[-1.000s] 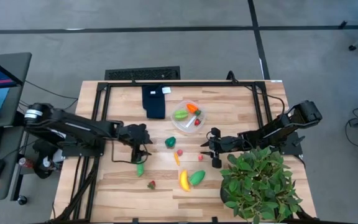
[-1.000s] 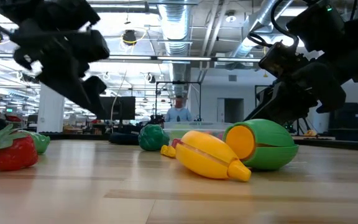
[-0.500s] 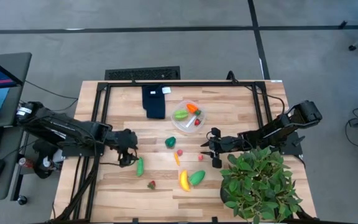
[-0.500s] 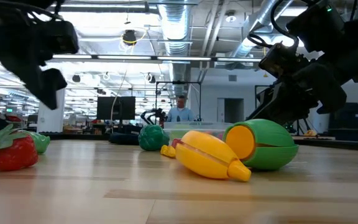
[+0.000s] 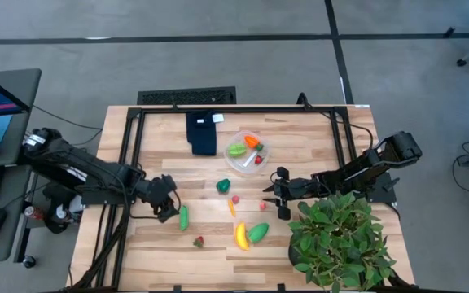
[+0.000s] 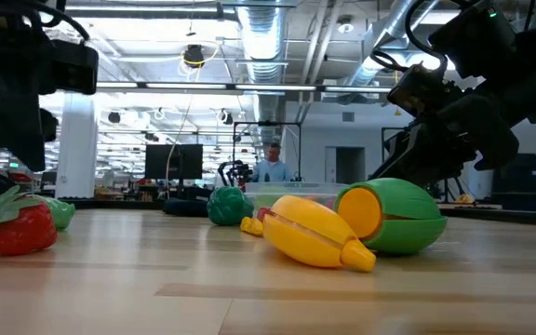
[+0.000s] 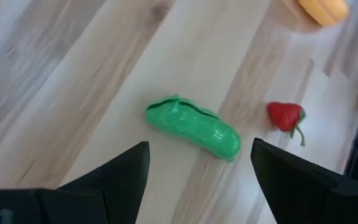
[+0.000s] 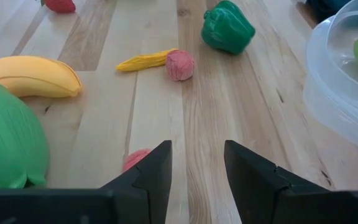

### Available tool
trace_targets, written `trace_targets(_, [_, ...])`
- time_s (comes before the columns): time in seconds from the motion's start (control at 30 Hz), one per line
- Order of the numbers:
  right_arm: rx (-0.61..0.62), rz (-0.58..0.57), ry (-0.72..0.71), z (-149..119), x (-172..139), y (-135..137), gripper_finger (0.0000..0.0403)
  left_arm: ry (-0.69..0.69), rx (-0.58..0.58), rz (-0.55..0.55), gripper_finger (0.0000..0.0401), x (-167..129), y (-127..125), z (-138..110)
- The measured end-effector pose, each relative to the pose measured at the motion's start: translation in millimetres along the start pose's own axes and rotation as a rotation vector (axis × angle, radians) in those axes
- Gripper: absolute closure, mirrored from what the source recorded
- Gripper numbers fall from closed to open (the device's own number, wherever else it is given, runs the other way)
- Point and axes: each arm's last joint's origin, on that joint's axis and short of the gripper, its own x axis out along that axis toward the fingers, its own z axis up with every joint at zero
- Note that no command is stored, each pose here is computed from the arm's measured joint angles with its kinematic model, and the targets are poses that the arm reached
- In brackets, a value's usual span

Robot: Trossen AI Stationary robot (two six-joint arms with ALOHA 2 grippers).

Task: Pick and placing Produce into tupperware
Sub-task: Put the green peas into the transparent container

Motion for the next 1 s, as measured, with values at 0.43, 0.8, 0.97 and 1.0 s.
trace_targets(0.43, [-0.003,-0.001,0.013,-1,0,0,0.0266,0.058,-0.068,0.054,0.0131,14,-3,-12])
trace_targets(0.8, [0.008,0.000,0.008,-1,0,0,0.0265,0.124,-0.154,0.065,0.0131,42,-9,-14])
trace_targets(0.97, [0.007,0.003,0.011,-1,0,0,0.0266,0.115,-0.154,0.017,0.0131,45,-15,-11])
trace_targets(1.0, [0.007,0.003,0.012,-1,0,0,0.0265,0.111,-0.154,0.010,0.0131,44,-17,-10])
